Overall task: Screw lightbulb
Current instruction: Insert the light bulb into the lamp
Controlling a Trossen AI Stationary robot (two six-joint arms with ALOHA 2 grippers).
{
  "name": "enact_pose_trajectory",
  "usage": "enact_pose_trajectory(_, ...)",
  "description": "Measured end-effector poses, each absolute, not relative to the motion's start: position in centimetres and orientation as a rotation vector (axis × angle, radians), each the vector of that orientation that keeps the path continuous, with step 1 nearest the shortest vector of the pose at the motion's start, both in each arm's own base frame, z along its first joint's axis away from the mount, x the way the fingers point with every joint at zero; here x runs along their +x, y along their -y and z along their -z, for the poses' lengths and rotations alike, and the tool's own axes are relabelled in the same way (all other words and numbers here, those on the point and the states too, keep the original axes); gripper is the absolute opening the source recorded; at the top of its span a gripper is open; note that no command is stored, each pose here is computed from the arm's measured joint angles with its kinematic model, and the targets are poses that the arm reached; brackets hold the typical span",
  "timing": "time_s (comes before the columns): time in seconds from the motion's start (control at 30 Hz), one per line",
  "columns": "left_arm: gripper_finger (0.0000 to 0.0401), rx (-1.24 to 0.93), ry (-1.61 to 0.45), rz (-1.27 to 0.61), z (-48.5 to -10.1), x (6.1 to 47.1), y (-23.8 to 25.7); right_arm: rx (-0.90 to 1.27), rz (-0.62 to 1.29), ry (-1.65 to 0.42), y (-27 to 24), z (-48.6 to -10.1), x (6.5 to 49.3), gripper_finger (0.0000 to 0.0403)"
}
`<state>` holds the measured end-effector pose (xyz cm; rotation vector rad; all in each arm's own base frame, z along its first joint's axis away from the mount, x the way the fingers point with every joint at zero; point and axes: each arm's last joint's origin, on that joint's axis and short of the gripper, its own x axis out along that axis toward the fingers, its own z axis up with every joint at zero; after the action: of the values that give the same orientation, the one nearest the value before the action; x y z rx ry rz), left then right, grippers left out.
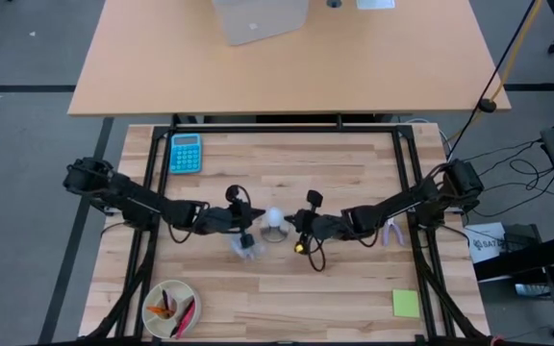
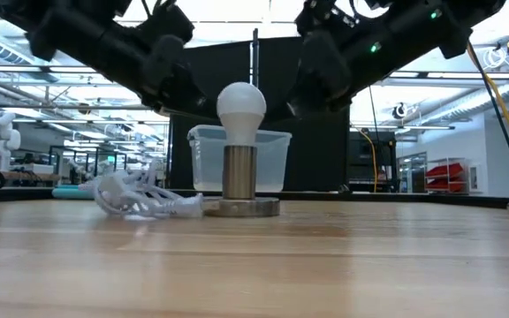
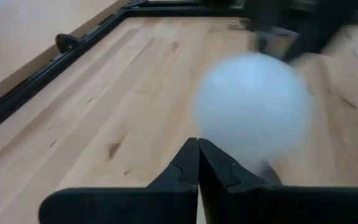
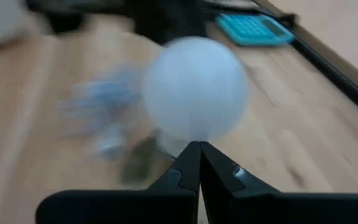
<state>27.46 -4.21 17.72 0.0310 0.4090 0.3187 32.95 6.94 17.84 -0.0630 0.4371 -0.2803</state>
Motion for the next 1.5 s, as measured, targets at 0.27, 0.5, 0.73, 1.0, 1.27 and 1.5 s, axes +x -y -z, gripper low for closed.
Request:
enact_pose_trajectory(0.27,0.0,-0.01,-0.417,-0.346,-17.4,27.9,2.7,-0.067,0.249,-0.428,-8.3,-17.9,32.7,0.0)
enact_pose_trajectory(0.5,0.0,0.018,-0.349,-0.316,-18.9,27.5,3.3,-0.12,0.238,-0.503,-9.5,-17.2,31.9,0.0)
enact_pose_trajectory(0.73,0.0,0.083,-0.235,-0.252,-22.5,25.4,5.4,-0.176,0.243,-0.494,-10.7,-17.3,31.4,0.0)
enact_pose_trajectory(1.0,0.0,0.185,-0.201,-0.284,-25.9,20.9,7.1,-0.274,0.181,-0.422,-11.7,-18.8,31.1,0.0)
enact_pose_trajectory(1.27,0.0,0.219,-0.205,-0.272,-27.1,17.8,7.9,-0.283,0.174,-0.246,-10.3,-21.4,27.7,0.0)
enact_pose_trajectory(1.5,0.0,0.237,-0.224,-0.246,-26.1,17.3,8.1,-0.258,0.184,-0.095,-8.1,-21.5,22.5,0.0)
